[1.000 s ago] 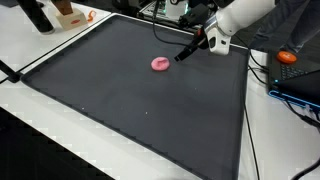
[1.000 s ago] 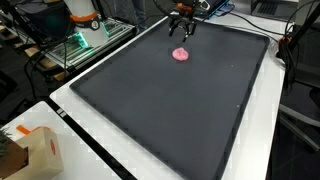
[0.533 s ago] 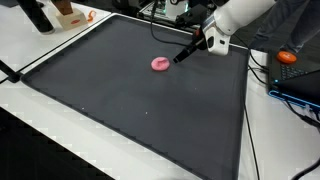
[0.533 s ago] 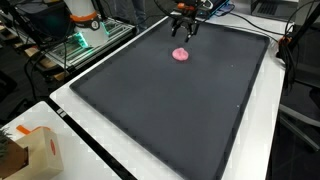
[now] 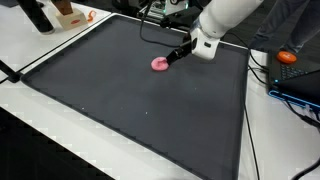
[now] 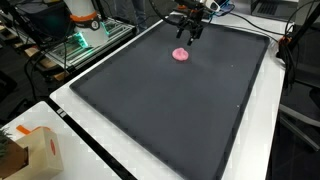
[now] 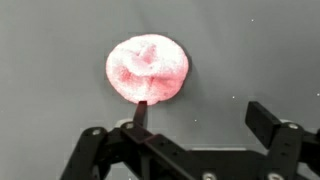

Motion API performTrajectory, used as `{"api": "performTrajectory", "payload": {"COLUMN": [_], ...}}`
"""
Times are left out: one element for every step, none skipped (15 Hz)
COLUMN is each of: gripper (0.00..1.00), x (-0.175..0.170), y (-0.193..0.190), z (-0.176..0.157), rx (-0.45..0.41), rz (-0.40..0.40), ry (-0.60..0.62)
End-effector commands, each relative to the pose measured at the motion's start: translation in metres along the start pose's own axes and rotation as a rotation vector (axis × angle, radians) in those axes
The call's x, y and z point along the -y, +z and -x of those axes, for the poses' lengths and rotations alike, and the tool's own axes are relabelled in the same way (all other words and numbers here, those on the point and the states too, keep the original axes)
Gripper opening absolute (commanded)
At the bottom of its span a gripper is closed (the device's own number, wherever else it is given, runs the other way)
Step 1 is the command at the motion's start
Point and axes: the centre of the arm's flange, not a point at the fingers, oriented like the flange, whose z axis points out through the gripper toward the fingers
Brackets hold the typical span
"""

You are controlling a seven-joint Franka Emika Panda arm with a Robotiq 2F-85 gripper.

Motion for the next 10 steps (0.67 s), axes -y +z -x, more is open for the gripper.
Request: {"api": "performTrajectory", "payload": {"gripper": [1.00,1.00,1.00,1.00,1.00,1.00,1.00,1.00,1.00,1.00], "x": [-0.027,-0.035,-0.043,-0.051,-0.060,-0.068,-0.077,-0.085,-0.093,-0.101], "y": [0.004,0.005,0.007,0.008,0.010,0.012,0.015,0.017,0.021,0.024], "z": [-0.005,-0.003,-0.001,0.000,0.003,0.006,0.010,0.014,0.019,0.023], "rx": [-0.051,-0.064,-0.075,-0.085,-0.095,-0.104,-0.110,-0.115,-0.119,-0.122], "rz": [-0.098,-0.115,-0.131,-0.147,-0.162,-0.181,-0.199,-0.215,-0.233,-0.254], "ry": [0.162,0.209,0.259,0.308,0.360,0.408,0.457,0.507,0.557,0.605]}}
